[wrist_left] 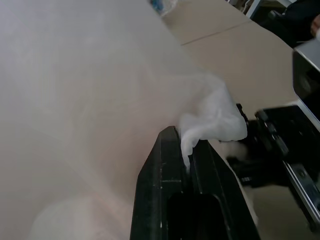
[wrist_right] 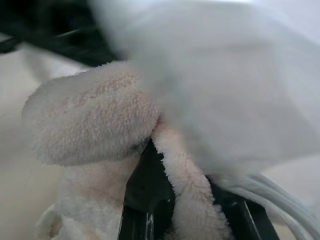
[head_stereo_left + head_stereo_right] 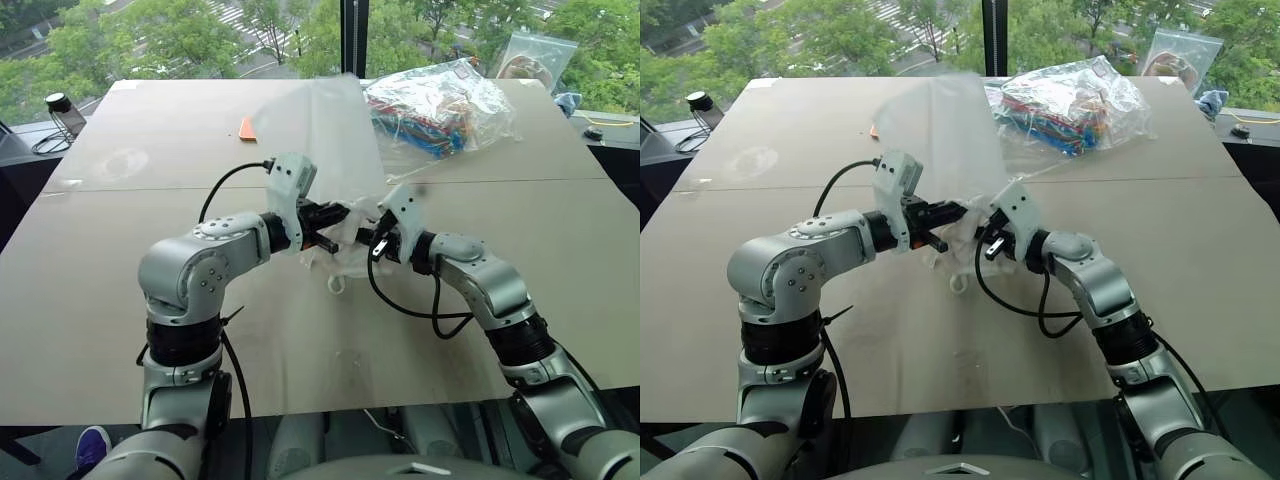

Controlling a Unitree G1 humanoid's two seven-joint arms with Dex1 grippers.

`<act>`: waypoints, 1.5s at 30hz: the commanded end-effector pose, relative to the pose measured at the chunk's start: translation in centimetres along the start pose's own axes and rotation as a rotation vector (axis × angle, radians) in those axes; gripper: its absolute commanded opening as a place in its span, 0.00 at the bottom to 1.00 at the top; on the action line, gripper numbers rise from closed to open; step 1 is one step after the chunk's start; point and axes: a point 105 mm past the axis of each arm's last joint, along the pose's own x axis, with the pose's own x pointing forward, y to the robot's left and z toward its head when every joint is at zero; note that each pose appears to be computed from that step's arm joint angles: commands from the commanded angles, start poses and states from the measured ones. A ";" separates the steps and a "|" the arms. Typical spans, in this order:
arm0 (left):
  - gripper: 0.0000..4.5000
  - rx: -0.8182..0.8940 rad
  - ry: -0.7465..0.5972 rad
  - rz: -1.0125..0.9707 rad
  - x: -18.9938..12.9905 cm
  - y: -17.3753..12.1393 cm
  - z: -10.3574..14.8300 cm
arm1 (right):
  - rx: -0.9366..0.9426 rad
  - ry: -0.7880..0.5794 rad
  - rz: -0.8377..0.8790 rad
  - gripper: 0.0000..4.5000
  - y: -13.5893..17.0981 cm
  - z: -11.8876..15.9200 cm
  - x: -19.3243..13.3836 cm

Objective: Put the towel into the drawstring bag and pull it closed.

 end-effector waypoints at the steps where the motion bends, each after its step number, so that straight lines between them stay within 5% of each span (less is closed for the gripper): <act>1: 0.00 0.031 -0.001 -0.005 -1.0 -0.4 -0.1 | 0.145 -0.120 -0.092 0.00 -1.4 2.0 -0.7; 8: 0.00 0.020 0.036 0.017 -1.5 0.3 -1.1 | 0.417 -0.236 -0.155 0.00 -2.2 2.9 -0.8; 17: 0.00 0.052 -0.032 -0.157 0.2 -3.4 1.9 | 0.722 -0.335 -0.083 0.00 -0.8 4.8 1.7; 25: 0.00 0.024 -0.028 -0.146 0.5 -3.1 1.4 | 0.614 -0.264 -0.046 0.00 0.3 3.0 1.7; 26: 0.00 0.011 -0.025 -0.133 0.4 -2.7 1.2 | 0.613 -0.262 -0.041 0.22 0.0 2.6 1.0; 31: 0.00 -0.027 0.002 -0.077 -0.2 -1.0 0.0 | 0.419 -0.150 -0.036 0.68 -0.1 1.0 -2.5; 43: 0.00 -0.024 0.013 -0.076 0.1 -0.7 -0.3 | 0.323 0.057 0.059 0.68 2.6 -1.6 -2.7; 45: 0.00 -0.021 0.017 -0.082 0.0 -0.9 -0.3 | 0.316 0.039 0.030 0.52 2.3 -1.6 -1.6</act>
